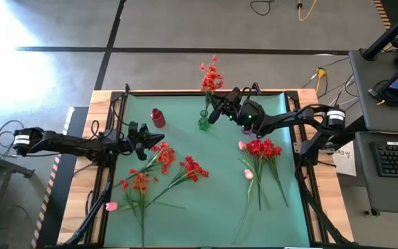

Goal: Sort flowers into vase by color
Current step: Put the middle right orange flower in the green flower vase, then put the middle left red flower in the violet flower vase

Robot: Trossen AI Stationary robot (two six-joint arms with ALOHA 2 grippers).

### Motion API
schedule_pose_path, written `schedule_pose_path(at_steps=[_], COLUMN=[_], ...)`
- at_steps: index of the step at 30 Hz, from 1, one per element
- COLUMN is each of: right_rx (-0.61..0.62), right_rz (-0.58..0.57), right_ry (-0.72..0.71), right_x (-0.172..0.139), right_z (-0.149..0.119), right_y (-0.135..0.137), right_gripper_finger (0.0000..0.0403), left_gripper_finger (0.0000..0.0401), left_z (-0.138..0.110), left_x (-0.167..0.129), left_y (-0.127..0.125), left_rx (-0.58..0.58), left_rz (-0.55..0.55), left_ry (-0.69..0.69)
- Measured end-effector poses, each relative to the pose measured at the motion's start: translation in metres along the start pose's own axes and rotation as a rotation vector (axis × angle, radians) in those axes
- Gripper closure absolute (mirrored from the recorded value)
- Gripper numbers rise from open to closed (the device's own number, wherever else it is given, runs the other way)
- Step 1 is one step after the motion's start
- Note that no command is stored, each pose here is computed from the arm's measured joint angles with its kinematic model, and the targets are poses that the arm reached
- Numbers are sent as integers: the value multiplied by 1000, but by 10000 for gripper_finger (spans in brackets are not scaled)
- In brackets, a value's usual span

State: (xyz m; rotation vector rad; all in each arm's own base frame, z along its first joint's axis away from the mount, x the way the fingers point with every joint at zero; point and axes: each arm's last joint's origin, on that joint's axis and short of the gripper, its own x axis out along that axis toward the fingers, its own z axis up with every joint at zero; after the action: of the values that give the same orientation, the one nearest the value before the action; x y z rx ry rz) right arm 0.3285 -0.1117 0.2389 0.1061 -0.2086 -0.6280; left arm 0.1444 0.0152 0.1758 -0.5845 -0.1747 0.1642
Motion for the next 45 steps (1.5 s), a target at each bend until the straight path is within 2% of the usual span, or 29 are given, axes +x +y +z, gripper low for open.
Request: schedule_pose_path(at_steps=[5,12,16,25,28,33,41,45], right_rx=[-9,8,28,21,19,29,-19,-13], right_rz=[7,6,47,44,74,55,25,33], right_ry=[40,80,140,337,384,470,657,706], right_x=[0,0,-1,-9,-13,-23,-48,-59], right_z=[-3,-7,-12,-19,-15,-5,5,10], right_y=[0,0,1,-2,-2,-4,-8,-3], right_gripper_finger=[359,266,214,138,121,101,89,89], left_gripper_finger=[401,401,401,401,401,401,401,401], left_z=[0,0,0,0,0,1,-2,3], left_x=[0,0,0,0,0,0,1,1], left_y=[0,0,0,0,1,1,3,2], left_rx=[0,0,-1,6,11,12,8,-21], left_rz=[0,-1,-1,2,23,43,58,90], left_ry=[-1,-1,-1,-2,-15,-27,-6,-86])
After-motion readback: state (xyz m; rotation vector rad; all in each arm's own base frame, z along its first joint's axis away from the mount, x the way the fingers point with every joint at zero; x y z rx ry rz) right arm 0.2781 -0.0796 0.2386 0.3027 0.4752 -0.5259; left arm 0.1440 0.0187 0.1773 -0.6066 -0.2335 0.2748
